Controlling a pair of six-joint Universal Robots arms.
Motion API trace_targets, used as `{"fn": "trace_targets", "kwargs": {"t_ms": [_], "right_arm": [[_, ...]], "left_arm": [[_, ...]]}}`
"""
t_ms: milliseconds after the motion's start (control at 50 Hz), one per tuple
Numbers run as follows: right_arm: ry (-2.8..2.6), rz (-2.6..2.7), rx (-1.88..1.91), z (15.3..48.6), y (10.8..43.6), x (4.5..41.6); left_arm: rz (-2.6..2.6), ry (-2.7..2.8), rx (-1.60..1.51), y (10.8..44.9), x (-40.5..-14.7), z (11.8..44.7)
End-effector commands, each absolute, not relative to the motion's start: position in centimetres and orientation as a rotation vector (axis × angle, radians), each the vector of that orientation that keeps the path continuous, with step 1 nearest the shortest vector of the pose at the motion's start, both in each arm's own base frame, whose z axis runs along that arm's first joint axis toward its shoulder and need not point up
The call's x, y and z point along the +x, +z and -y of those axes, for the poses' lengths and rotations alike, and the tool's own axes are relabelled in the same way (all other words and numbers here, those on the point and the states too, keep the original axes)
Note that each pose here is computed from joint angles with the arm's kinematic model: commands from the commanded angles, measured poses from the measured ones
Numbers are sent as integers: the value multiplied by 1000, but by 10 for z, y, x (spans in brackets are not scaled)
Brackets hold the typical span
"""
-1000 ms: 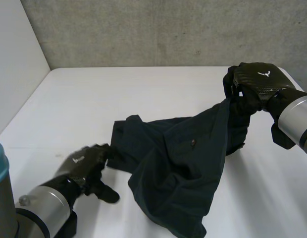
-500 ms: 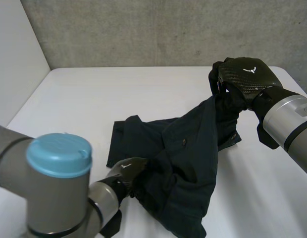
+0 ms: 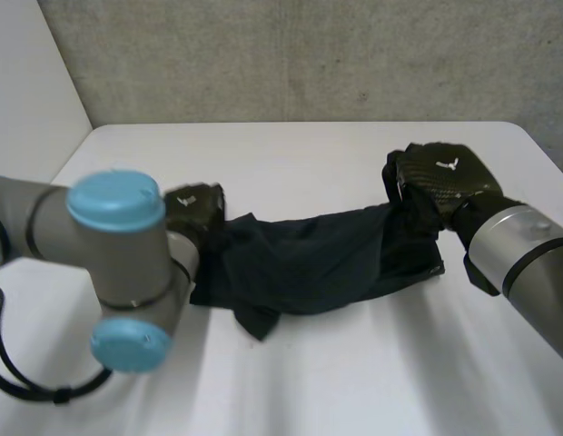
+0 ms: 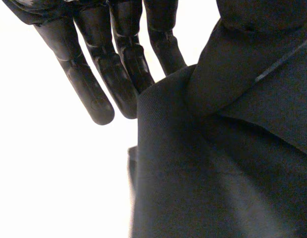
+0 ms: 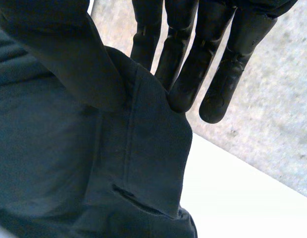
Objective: Fold the shorts.
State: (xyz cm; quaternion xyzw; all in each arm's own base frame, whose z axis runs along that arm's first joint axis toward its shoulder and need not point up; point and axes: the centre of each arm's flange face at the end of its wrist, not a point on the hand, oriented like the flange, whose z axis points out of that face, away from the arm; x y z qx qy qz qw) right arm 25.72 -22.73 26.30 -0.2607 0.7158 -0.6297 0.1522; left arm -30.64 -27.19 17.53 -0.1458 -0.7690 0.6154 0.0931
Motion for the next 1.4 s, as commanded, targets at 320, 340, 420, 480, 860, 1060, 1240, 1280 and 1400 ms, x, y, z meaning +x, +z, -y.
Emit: {"fn": "trace_targets", "kwargs": {"t_ms": [320,340,420,480,860,1060,1240,1280,1400], "right_arm": [[-1658,-2259,-757,249,170,292],[-1659,-2255,-752,249,172,292],[-1680,-2227,-717,248,182,292],[-1680,-2222,-697,249,184,291],[-1639,-2232,-676,245,179,289],[-1662,-2210,-704,243,186,289],[-1892,-2045,-905,232,248,279],[-2021,-1969,-901,229,279,272],[-2319,-1695,-825,207,365,256]], "left_arm": [[2410,1739,-778,179,-279,289],[2416,1725,-752,183,-276,284],[2406,1666,-621,197,-266,258],[2396,1619,-540,203,-259,236],[2454,1443,-585,165,-257,183],[2447,1449,-589,142,-269,202],[2176,1744,-552,241,-273,202],[2053,1868,-539,284,-270,198],[1759,2187,-509,391,-251,180]]}}
